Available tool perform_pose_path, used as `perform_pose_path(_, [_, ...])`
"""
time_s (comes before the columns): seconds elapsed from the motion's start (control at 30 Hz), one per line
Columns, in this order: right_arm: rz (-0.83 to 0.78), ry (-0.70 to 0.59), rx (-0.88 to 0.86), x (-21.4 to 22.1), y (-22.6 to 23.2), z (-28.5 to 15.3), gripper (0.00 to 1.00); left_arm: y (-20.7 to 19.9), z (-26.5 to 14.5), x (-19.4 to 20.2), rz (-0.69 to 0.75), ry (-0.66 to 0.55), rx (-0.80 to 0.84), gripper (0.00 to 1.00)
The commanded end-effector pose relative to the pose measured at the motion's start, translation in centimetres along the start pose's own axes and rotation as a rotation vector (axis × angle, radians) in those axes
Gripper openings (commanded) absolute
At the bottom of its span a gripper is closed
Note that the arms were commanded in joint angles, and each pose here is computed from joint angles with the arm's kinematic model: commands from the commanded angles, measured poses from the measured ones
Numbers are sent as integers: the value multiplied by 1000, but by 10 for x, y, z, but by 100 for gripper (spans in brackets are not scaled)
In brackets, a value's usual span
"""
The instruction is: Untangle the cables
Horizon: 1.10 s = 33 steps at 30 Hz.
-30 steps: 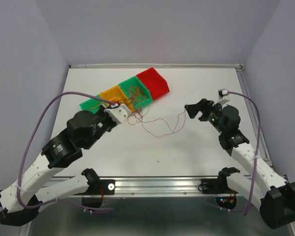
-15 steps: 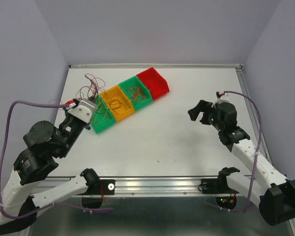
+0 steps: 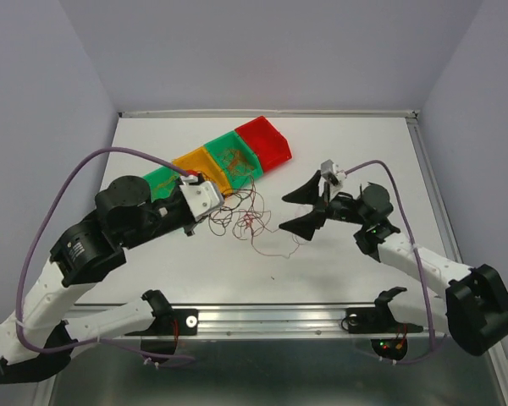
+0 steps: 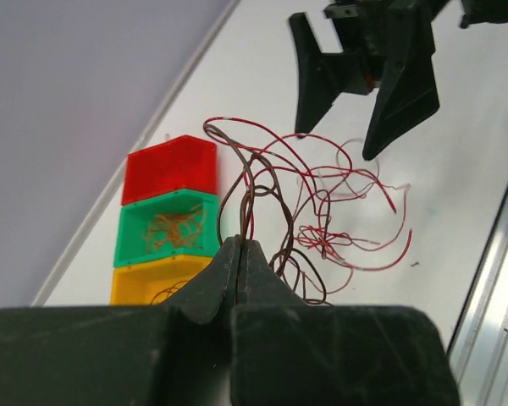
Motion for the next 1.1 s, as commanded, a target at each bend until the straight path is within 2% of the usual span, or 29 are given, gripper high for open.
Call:
perform_pose_path(0.0, [-264, 48, -305, -18, 37, 33, 100, -14, 14, -15, -31, -67, 183, 0])
perform_pose_path(0.07, [-271, 92, -369, -11, 42, 42, 100, -19, 24, -14, -38, -57, 244, 0])
perform_pose_path(0.2, [-259, 162, -488, 10, 58, 62, 100, -20, 34, -12, -33, -48, 263, 0])
perform_pose_path(0.37, [-236, 172, -463, 28, 52, 79, 100, -17, 30, -18, -22, -81, 255, 0])
perform_pose_path(0.57, [-220, 182, -430, 39, 44, 80, 98, -12, 16, -27, -9, -110, 232, 0])
perform_pose_path(0.63, [-219, 181, -427, 40, 45, 78, 92, -10, 12, -28, -4, -112, 219, 0])
perform_pose_path(0.77, [-217, 172, -404, 42, 44, 75, 88, -7, 2, -32, -1, -131, 201, 0])
perform_pose_path(0.87, [-206, 170, -379, 45, 40, 75, 99, -4, -6, -37, 2, -149, 186, 0])
perform_pose_path(1.07, [-193, 159, -335, 48, 34, 84, 100, -6, -10, -43, -2, -178, 225, 0])
Point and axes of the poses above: each gripper's point midway between its finger pads, its own z axis out along the fingers, its own y axis along the line the jaws close on, x = y × z, the point moved 7 cm from there along -z, back along the fingers, and after that the axes turned 15 degrees about z, right-handed, at the moved point
